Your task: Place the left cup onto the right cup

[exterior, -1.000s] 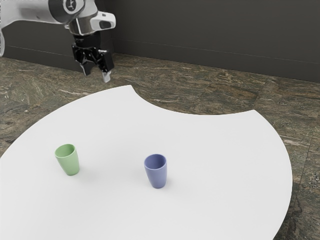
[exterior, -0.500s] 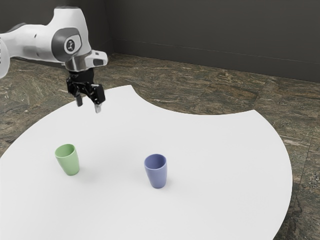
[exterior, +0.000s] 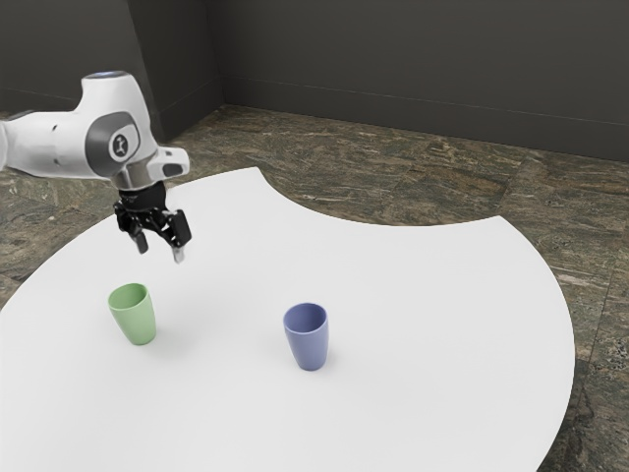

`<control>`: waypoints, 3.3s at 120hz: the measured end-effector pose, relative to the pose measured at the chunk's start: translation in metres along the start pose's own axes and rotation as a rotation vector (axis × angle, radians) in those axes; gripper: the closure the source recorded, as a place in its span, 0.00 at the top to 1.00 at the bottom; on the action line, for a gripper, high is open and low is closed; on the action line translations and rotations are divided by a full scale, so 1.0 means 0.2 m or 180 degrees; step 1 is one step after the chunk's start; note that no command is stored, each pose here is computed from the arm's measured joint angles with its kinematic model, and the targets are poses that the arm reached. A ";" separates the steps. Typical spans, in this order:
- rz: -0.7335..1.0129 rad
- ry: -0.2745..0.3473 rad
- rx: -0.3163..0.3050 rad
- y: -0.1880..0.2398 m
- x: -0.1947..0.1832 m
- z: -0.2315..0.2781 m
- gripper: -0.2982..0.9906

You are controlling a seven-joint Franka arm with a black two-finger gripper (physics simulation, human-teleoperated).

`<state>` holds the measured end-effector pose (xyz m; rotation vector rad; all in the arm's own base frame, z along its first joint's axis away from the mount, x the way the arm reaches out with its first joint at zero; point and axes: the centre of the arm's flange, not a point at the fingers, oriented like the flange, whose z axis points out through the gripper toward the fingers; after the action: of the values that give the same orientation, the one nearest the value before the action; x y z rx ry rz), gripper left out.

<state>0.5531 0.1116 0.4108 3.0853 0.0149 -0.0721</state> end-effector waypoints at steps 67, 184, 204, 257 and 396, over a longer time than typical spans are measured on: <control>-0.0089 0.0133 -0.0051 -0.06 -0.16 0.07 0.75; -0.0321 0.0055 -0.0005 -0.12 -0.20 0.29 0.75; -0.0357 0.0003 -0.0009 -0.14 -0.22 0.34 0.75; -0.0406 -0.0060 0.0026 -0.16 -0.20 0.45 0.75; -0.0539 0.0061 0.0128 -0.17 -0.15 0.54 0.17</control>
<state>0.5169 0.1387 0.3031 3.1176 0.2791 -0.0505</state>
